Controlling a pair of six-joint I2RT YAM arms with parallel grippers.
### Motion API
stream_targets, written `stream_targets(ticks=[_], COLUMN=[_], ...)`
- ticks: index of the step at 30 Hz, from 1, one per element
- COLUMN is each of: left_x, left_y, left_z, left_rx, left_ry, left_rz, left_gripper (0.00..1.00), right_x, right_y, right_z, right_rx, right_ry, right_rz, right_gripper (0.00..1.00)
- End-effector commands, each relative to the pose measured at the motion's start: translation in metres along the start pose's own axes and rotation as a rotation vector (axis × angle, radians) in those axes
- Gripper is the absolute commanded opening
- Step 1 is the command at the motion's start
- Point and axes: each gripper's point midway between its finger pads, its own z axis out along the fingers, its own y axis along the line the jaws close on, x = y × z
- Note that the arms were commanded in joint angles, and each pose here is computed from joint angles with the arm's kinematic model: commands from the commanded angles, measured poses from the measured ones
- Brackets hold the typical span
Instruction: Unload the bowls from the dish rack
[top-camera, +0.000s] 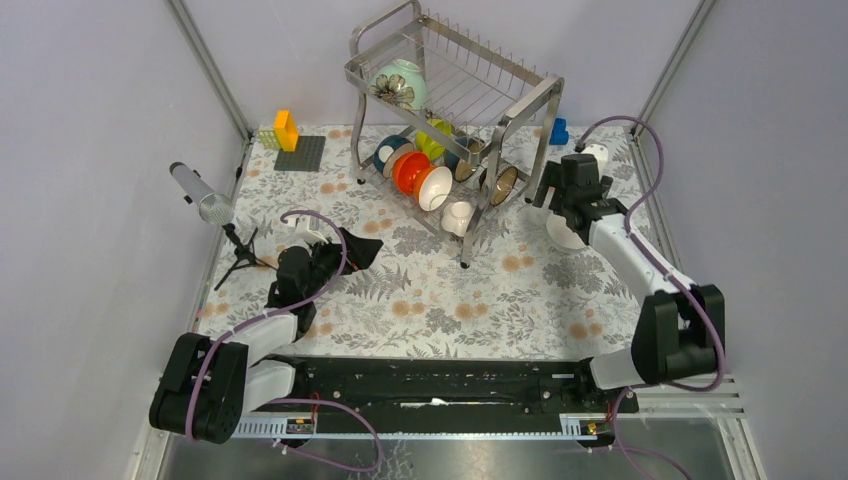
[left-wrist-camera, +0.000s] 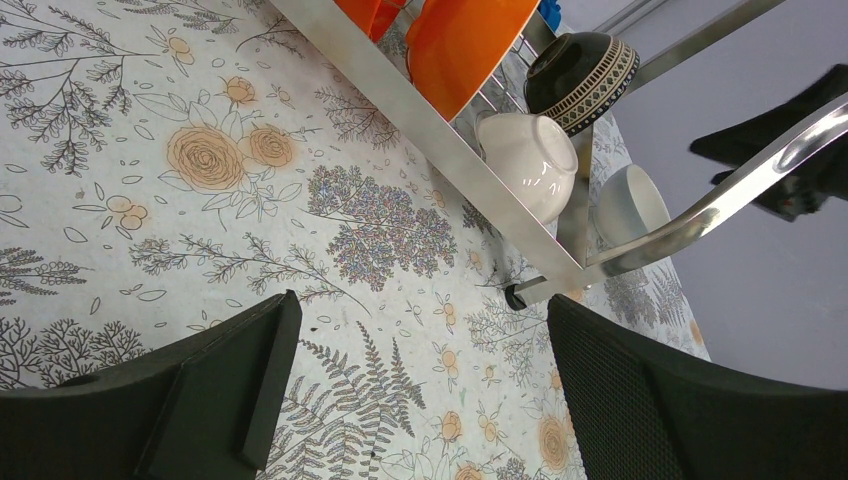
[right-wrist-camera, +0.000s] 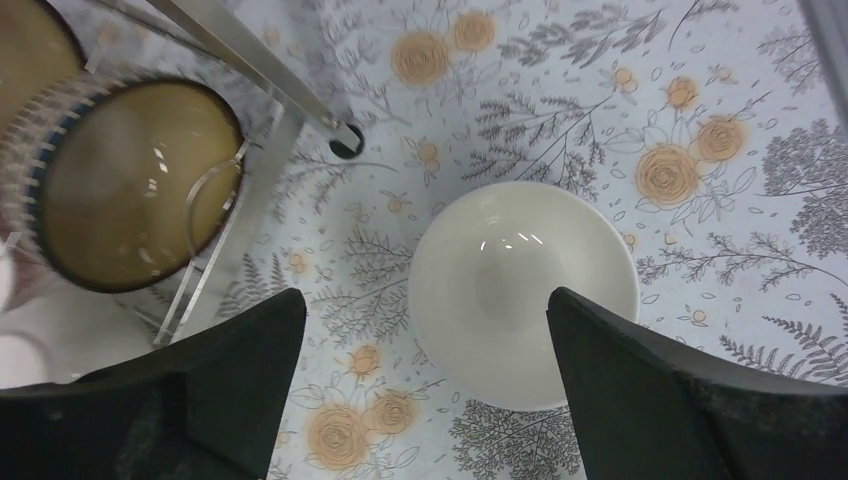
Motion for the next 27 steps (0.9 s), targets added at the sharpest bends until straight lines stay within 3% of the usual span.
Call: stream_targets(ticks=[1,7,18,22,27], left_x=[-0.021,-0.021,-0.015,-0.013,-0.032], left_y=[-0.019,-0.021,-0.027,-0.036,-0.060], left_z=[0.005,0.005,0.009,0.009,0.001], left_rx=[0.065,0.070,0.111,0.158,0.229], left_ry=[-0.055,-0.056,-0.030,-0.016,-0.075], left_rz=[0.039,0.038,-0.002,-0.042,-0.121], left_gripper=[0.99,0.99,0.99,0.99,0.99], right_x=[-0.025,-0.007,0.034,0.046,0.063], right_y=[-0.004,0.010,0.025,0.054,0.062], right_z=[-0.033,-0.052,-0.087,-0.106,-0.107], right_rx=[0.011,-0.116,-0.414,-0.628,-0.698], right_ry=[-0.070,-0.025,-0.176,-0.161,-0.124], right_rz=[0.109,0.136,0.169,0.138,0.129], right_gripper=[0.99,1.00,1.00,1.00,1.00])
